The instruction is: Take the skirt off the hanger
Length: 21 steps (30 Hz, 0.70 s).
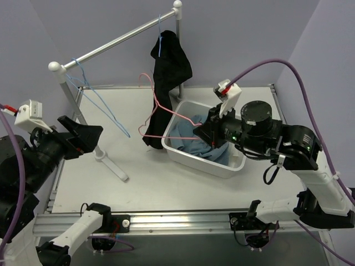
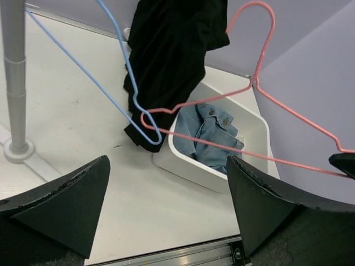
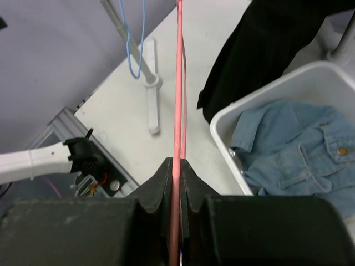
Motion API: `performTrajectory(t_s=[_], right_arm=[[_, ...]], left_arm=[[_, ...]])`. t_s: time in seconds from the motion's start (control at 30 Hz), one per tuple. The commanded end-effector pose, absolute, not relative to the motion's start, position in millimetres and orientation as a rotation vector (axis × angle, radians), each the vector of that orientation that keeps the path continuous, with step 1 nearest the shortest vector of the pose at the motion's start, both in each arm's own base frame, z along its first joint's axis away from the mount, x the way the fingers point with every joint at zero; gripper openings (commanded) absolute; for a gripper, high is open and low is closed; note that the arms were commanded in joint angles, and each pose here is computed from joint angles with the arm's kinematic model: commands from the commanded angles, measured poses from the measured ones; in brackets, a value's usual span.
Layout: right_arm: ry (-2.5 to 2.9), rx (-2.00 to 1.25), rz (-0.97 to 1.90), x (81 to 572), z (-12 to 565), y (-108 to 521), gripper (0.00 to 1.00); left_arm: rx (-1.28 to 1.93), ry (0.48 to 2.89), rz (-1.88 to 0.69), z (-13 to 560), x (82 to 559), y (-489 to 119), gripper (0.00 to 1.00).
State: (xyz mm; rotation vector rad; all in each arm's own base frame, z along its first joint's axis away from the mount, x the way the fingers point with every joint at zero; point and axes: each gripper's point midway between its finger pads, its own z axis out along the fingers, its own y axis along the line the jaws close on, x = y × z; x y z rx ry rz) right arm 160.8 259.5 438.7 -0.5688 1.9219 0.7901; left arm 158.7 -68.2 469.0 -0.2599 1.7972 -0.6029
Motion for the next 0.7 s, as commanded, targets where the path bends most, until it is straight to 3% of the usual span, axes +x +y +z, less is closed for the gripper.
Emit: performTrajectory(t_s=[0.0, 0.33, 0.67], right_arm=[[1.744, -0.511, 0.738, 194.3, 478.0, 279.8, 0.0], [1.516, -0.469, 0.706, 239.4, 532.9, 331.2, 0.0], [1.467, -0.472, 0.691, 267.4, 538.3, 377.0, 0.0]], left_arm=[[-0.371, 1.792, -0.54, 457.1, 147.3, -48.5, 0.94], [-0.387, 1.912, -0.585, 408.9, 133.5, -57.1, 0.94], [-0.379, 1.939, -0.616, 397.0, 126.1, -61.5, 0.94]])
